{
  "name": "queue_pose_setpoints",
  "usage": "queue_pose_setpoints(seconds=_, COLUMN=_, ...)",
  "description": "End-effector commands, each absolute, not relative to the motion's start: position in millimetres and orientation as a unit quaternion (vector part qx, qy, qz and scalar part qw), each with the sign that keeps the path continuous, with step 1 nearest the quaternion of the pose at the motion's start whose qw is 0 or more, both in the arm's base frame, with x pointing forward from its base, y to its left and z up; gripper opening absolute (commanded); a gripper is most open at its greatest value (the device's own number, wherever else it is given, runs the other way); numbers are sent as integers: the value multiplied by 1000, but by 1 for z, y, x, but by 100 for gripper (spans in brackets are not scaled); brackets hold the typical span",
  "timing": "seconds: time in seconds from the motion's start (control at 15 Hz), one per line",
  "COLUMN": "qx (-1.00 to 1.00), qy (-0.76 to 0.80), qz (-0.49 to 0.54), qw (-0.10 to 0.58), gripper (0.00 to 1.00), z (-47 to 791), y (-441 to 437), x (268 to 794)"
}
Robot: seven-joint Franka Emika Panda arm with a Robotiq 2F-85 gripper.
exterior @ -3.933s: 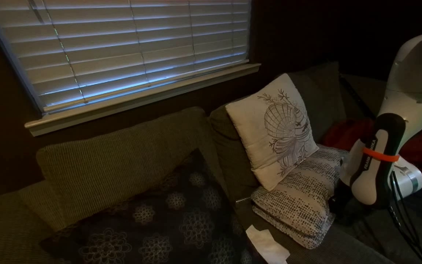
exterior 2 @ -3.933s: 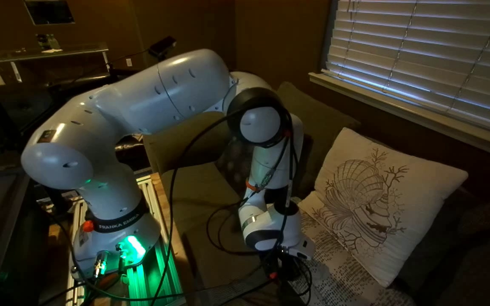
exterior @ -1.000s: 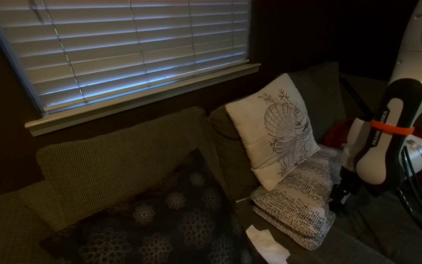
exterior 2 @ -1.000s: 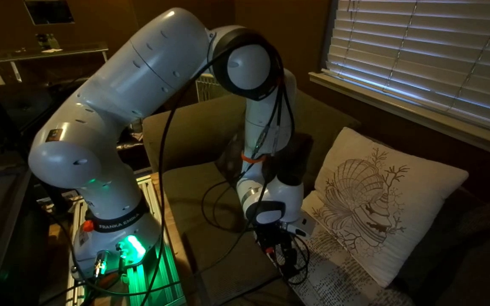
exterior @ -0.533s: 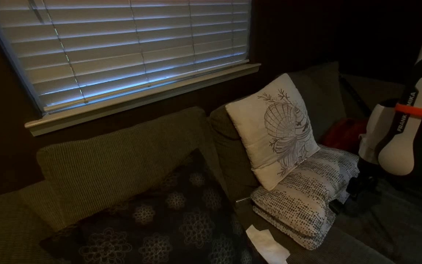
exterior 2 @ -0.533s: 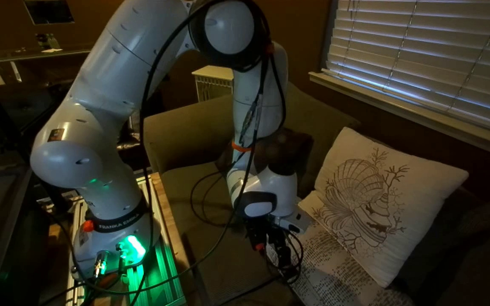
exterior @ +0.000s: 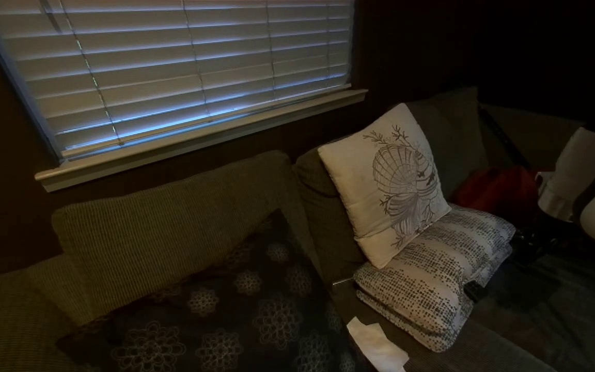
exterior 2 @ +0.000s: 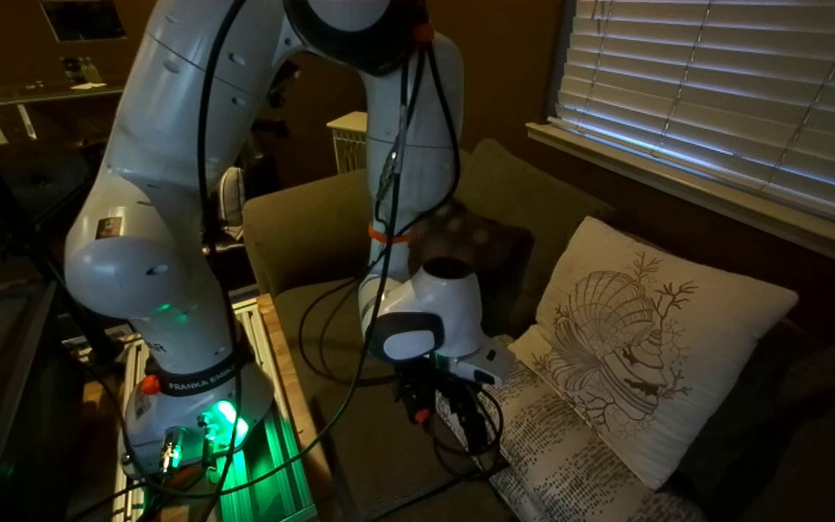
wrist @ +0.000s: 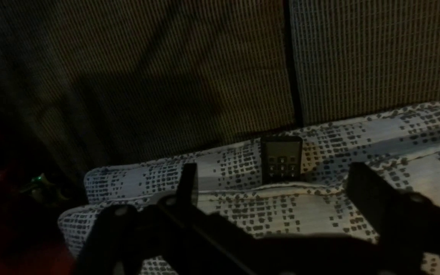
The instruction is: Place the remote control between the two pillows.
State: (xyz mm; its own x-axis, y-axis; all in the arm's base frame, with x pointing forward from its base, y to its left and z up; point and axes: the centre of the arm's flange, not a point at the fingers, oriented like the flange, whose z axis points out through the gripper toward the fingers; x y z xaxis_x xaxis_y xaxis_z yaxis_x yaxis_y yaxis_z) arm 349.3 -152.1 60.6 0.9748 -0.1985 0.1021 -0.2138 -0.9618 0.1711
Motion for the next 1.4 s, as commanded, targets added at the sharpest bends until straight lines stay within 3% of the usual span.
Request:
queue_pose_setpoints(seconds=0.0, qx=987, qy=-118, qz=70, qw=84, gripper=100, z=94, y=-150, x=322)
queue_pose_setpoints(seconds=0.73, qx=976, qy=-167, qz=110, qw=84, gripper=100, z=144, y=-174, x=316)
queue_pose_setpoints(seconds=1.33, qx=970, qy=-225, qz=89, qw=-10, gripper=100, z=178, y=-176, x=333)
